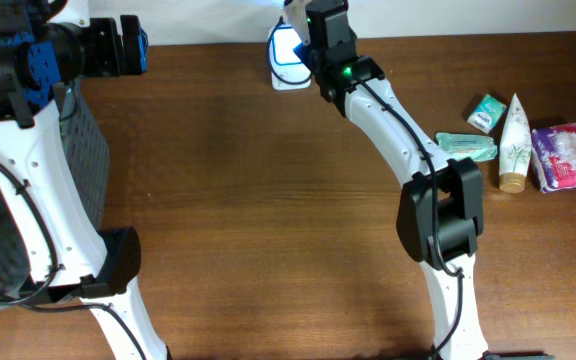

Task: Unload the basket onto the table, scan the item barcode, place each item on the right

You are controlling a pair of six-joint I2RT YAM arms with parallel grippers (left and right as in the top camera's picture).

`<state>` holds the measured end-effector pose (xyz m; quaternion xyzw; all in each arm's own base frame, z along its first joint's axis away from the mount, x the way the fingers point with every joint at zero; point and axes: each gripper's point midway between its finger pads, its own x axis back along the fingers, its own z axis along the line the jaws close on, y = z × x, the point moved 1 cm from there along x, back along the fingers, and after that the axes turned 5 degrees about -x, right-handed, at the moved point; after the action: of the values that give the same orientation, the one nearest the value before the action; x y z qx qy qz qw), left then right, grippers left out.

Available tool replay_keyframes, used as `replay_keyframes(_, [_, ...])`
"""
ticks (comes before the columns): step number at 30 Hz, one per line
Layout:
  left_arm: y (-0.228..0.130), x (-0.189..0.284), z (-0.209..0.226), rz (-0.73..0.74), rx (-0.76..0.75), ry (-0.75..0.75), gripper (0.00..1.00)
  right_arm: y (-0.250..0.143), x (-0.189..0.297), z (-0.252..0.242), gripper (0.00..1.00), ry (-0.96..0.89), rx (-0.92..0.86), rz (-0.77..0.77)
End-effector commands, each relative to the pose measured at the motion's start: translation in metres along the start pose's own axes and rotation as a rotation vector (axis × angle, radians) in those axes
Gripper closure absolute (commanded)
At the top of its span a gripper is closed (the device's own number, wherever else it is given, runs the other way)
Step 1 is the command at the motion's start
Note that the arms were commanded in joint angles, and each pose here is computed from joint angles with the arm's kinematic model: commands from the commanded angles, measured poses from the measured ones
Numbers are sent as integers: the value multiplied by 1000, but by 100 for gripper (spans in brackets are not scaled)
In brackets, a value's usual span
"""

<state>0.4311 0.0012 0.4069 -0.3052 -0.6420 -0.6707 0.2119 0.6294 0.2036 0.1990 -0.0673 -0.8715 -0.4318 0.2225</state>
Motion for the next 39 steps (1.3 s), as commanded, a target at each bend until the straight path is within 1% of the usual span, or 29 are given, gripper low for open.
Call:
replay_keyframes(1, [0, 2, -2, -4, 3, -9, 1, 0, -15, 32, 96, 86, 246, -58])
replay_keyframes(3, [0, 2, -2, -4, 3, -9, 1, 0, -21, 37, 96, 82, 247, -70])
replay_keyframes(7, [0, 2, -2, -4, 3, -9, 1, -10, -32, 62, 96, 162, 253, -92])
replay_keyframes(11, [0, 2, -2, -4, 3, -9, 1, -9, -33, 58, 96, 137, 230, -88])
replay_keyframes(12, [0, 2, -2, -4, 3, -9, 1, -8, -34, 51, 96, 103, 189, -81])
replay_keyframes(14, [0, 2, -2, -4, 3, -9, 1, -4, -32, 18, 96, -40, 36, -47])
replay_keyframes(16, [0, 2, -2, -4, 3, -9, 1, -2, -25, -13, 96, -116, -96, -24])
replay_keyframes(18, [0, 2, -2, -4, 3, -9, 1, -10, -15, -45, 96, -133, -227, 25])
replay_keyframes(19, [0, 2, -2, -4, 3, -9, 1, -21, -9, -63, 96, -142, -287, 72])
replay_keyframes(20, [0, 2, -2, -4, 3, -9, 1, -44, 0, -89, 96, -163, -360, 149])
replay_keyframes(21, [0, 2, -2, -4, 3, -9, 1, -63, 6, -103, 96, -173, -403, 211])
replay_keyframes(22, [0, 2, -2, -4, 3, -9, 1, -90, 15, -119, 96, -181, -431, 305])
replay_keyframes(23, [0, 2, -2, -4, 3, -9, 1, -124, 27, -133, 96, -180, -433, 419])
replay_keyframes(25, [0, 2, -2, -4, 3, -9, 1, -180, 47, -150, 96, -177, -442, 606])
replay_keyframes(28, [0, 2, -2, -4, 3, -9, 1, -250, 84, -173, 96, -164, -478, 839])
replay_keyframes(30, [0, 2, -2, -4, 3, -9, 1, -289, 109, -191, 96, -179, -540, 954])
replay_keyframes(32, [0, 2, -2, -4, 3, -9, 1, -313, 125, -203, 96, -198, -614, 1011])
replay_keyframes(33, [0, 2, -2, -4, 3, -9, 1, -319, 129, -205, 96, -195, -627, 1024])
replay_keyframes(34, [0, 2, -2, -4, 3, -9, 1, -323, 131, -206, 92, -177, -651, 1025])
replay_keyframes(35, [0, 2, -2, -4, 3, -9, 1, -324, 130, -204, 69, -141, -688, 1011])
replay_keyframes(36, [0, 2, -2, -4, 3, -9, 1, -324, 129, -203, 49, -121, -706, 1001])
replay_keyframes(37, [0, 2, -2, -4, 3, -9, 1, -324, 129, -202, 39, -114, -708, 1001])
replay_keyframes(38, [0, 2, -2, -4, 3, -9, 1, -324, 130, -201, 35, -113, -708, 1004])
replay_keyframes(39, [0, 2, -2, -4, 3, -9, 1, -323, 131, -200, 27, -110, -706, 1006])
